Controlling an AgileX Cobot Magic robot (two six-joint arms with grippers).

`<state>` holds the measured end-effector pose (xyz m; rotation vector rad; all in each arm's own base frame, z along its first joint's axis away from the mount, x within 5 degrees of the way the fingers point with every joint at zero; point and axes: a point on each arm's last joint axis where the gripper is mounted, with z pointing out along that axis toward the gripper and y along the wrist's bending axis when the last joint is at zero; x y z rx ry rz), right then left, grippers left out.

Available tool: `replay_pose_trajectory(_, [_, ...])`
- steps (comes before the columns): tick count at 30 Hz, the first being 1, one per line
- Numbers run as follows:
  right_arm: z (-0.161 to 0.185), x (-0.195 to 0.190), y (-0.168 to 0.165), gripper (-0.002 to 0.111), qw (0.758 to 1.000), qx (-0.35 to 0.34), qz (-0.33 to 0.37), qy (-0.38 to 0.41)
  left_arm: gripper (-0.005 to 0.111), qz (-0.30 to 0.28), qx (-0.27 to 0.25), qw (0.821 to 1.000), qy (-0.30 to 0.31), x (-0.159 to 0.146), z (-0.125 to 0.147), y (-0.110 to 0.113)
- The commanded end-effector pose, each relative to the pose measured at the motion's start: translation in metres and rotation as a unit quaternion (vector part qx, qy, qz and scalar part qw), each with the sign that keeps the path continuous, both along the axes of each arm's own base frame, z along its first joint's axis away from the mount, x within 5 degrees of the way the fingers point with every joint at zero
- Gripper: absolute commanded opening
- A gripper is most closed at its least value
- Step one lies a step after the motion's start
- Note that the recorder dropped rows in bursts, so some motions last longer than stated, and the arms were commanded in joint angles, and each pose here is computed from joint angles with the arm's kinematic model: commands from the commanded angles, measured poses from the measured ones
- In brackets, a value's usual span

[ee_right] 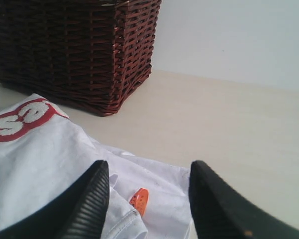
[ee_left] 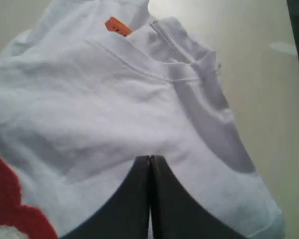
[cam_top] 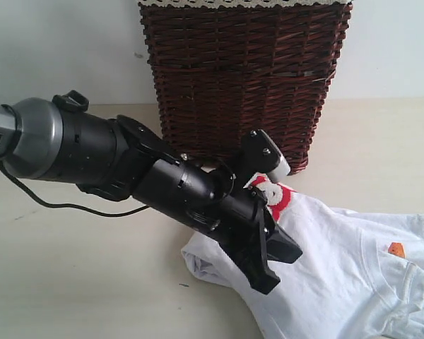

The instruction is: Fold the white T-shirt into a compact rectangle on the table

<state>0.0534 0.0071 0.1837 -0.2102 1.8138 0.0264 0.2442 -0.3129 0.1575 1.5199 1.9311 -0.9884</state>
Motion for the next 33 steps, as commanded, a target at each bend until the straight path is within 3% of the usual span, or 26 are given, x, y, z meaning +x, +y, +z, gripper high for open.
replay_pose_trajectory(1, [0.000,0.000,0.000,0.049,1.000,0.000,-0.002,-0.007,0.000,-0.015,0.018,0.999,-0.038,0.005,-0.009,-0.006])
replay_pose_trajectory(9, [0.000,0.000,0.000,0.049,1.000,0.000,-0.002,-0.007,0.000,-0.044,0.052,0.993,-0.100,0.023,-0.018,-0.015])
replay_pose_trajectory(14, [0.000,0.000,0.000,0.049,1.000,0.000,-0.002,-0.007,0.000,-0.110,0.153,0.973,-0.133,0.024,-0.037,-0.001])
replay_pose_trajectory(17, [0.000,0.000,0.000,0.049,1.000,0.000,-0.002,-0.007,0.000,-0.116,0.207,0.960,-0.146,0.035,-0.049,0.013])
replay_pose_trajectory(26, [0.000,0.000,0.000,0.049,1.000,0.000,-0.002,-0.007,0.000,-0.103,0.240,0.965,-0.001,0.056,-0.061,0.067])
replay_pose_trajectory(30, [0.000,0.000,0.000,0.049,1.000,0.000,-0.002,-0.007,0.000,-0.036,0.243,0.968,0.042,0.075,-0.061,0.096])
replay_pose_trajectory(33, [0.000,0.000,0.000,0.049,1.000,0.000,-0.002,-0.007,0.000,-0.023,0.241,0.968,0.067,0.082,-0.060,0.114])
